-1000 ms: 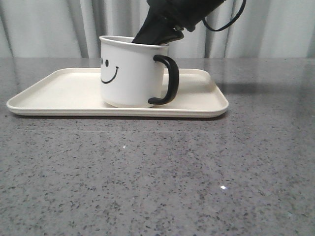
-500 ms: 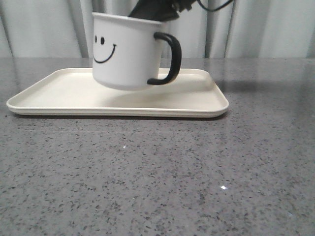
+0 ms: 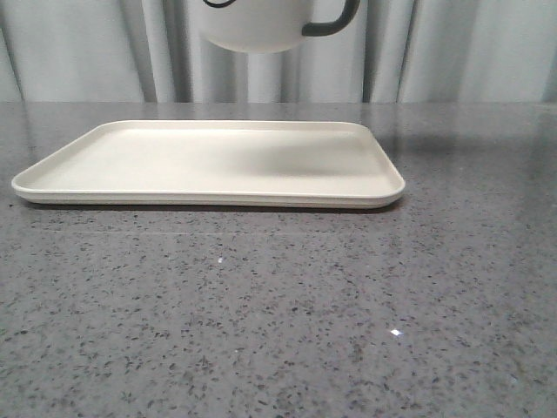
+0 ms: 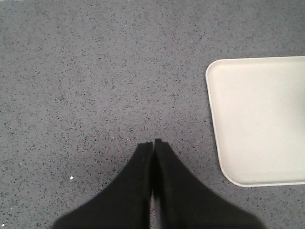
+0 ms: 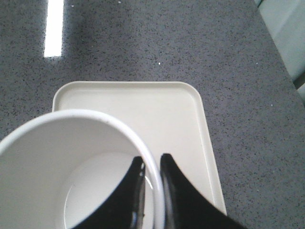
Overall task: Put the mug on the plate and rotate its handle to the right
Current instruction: 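Lift the mug by its rim with the right gripper, then lower the mug back onto the tray with the right gripper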
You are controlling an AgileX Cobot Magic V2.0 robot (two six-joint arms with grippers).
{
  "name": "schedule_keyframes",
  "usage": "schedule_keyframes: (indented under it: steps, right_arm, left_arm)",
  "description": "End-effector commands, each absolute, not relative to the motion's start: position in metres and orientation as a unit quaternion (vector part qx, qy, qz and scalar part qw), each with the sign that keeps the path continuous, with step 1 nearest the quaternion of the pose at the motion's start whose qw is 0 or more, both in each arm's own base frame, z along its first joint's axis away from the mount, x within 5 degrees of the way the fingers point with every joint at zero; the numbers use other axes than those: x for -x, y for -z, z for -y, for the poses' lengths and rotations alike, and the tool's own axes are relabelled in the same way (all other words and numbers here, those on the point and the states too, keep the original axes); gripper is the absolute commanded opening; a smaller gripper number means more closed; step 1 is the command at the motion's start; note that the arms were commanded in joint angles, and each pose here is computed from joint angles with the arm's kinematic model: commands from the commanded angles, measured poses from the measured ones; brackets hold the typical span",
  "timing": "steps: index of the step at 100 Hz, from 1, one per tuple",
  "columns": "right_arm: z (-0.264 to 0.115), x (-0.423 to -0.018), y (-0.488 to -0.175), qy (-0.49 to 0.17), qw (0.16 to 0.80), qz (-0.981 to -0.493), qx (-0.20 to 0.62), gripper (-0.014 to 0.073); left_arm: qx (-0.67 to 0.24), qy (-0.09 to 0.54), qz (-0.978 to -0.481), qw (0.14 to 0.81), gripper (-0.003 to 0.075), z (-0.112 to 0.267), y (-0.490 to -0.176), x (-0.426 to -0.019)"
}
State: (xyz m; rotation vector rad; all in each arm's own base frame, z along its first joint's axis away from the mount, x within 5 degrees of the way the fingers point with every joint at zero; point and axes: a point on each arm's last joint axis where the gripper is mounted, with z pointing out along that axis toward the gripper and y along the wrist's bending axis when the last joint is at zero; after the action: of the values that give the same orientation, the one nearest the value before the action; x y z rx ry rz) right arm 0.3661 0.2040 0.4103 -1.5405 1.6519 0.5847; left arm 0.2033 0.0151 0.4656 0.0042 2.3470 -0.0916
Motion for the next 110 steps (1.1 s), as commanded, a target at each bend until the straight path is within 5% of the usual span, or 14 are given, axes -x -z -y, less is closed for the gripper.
schedule_keyframes:
  steps: [1, 110]
  right_arm:
    - [-0.199, -0.345, -0.435, -0.242, 0.397, -0.616, 0.635, -0.0115]
    - [-0.248, -0.351, -0.381, -0.198, 0.325, -0.582, 0.719, -0.0115]
  left_arm:
    - [-0.001, 0.036, -0.902, 0.431, -0.0020, -0.014, -0.480, -0.198]
    - [-0.006, 0.035, -0.903, 0.428, -0.0020, -0.014, -0.479, -0.198]
